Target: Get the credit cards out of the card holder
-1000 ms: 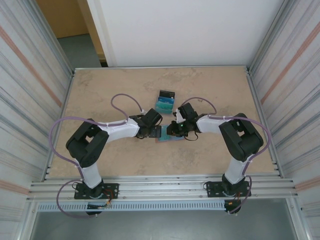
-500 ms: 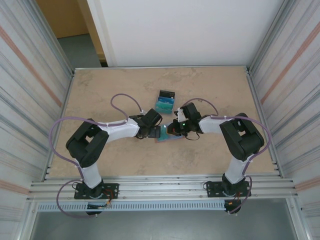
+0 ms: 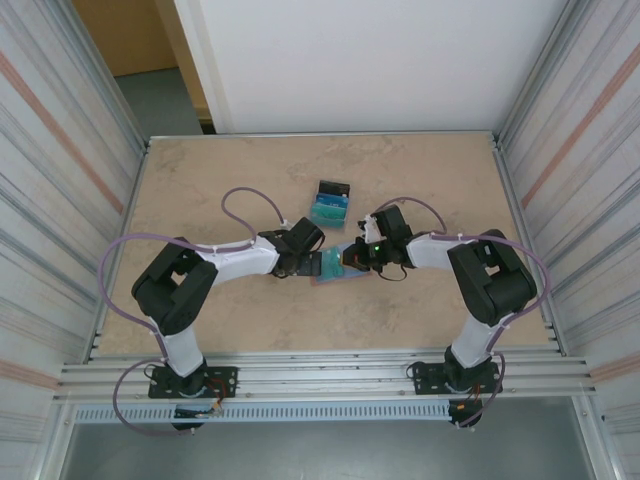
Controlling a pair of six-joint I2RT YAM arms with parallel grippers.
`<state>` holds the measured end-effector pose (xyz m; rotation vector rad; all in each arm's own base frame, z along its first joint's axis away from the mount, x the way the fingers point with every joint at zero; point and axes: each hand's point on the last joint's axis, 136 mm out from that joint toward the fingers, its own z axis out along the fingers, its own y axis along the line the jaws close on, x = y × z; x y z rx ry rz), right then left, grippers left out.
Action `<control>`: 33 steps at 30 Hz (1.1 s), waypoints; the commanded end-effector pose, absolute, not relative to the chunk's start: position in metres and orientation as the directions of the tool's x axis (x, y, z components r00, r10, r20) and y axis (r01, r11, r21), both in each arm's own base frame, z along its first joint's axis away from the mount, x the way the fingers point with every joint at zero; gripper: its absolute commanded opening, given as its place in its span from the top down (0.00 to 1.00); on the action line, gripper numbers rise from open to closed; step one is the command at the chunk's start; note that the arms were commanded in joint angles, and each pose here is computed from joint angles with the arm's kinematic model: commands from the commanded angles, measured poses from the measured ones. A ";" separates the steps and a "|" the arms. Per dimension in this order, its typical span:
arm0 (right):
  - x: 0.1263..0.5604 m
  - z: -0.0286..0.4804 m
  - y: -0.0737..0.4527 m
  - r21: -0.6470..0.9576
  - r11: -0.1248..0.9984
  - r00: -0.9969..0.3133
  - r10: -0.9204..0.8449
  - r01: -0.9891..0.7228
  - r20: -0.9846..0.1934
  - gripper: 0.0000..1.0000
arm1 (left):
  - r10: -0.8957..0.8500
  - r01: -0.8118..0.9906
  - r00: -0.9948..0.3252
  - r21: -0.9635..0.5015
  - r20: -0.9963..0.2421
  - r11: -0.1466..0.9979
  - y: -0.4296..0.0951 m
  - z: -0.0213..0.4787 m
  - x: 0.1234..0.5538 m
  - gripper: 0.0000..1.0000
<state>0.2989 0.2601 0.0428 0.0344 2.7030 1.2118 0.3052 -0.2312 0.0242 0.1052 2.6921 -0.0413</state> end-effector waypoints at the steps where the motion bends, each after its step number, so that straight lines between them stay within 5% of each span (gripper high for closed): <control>1: 0.297 0.047 0.254 0.728 0.683 -0.982 0.092 -0.060 -0.168 1.00 | 0.110 0.105 -0.917 0.036 -0.384 0.994 -0.223 0.018 0.291 0.01; 13: 0.296 0.051 0.257 0.743 0.667 -0.982 0.092 -0.063 -0.166 1.00 | 0.104 0.165 -0.867 -0.083 -0.486 0.983 -0.251 0.068 0.309 0.01; 25: 0.297 0.053 0.262 0.761 0.645 -0.983 0.091 -0.061 -0.157 1.00 | 0.142 0.167 -0.897 -0.025 -0.419 0.986 -0.250 0.036 0.309 0.01; 33: 0.297 0.053 0.273 0.792 0.608 -0.986 0.086 -0.063 -0.145 0.91 | 0.159 0.181 -0.906 -0.020 -0.392 0.983 -0.253 0.024 0.308 0.01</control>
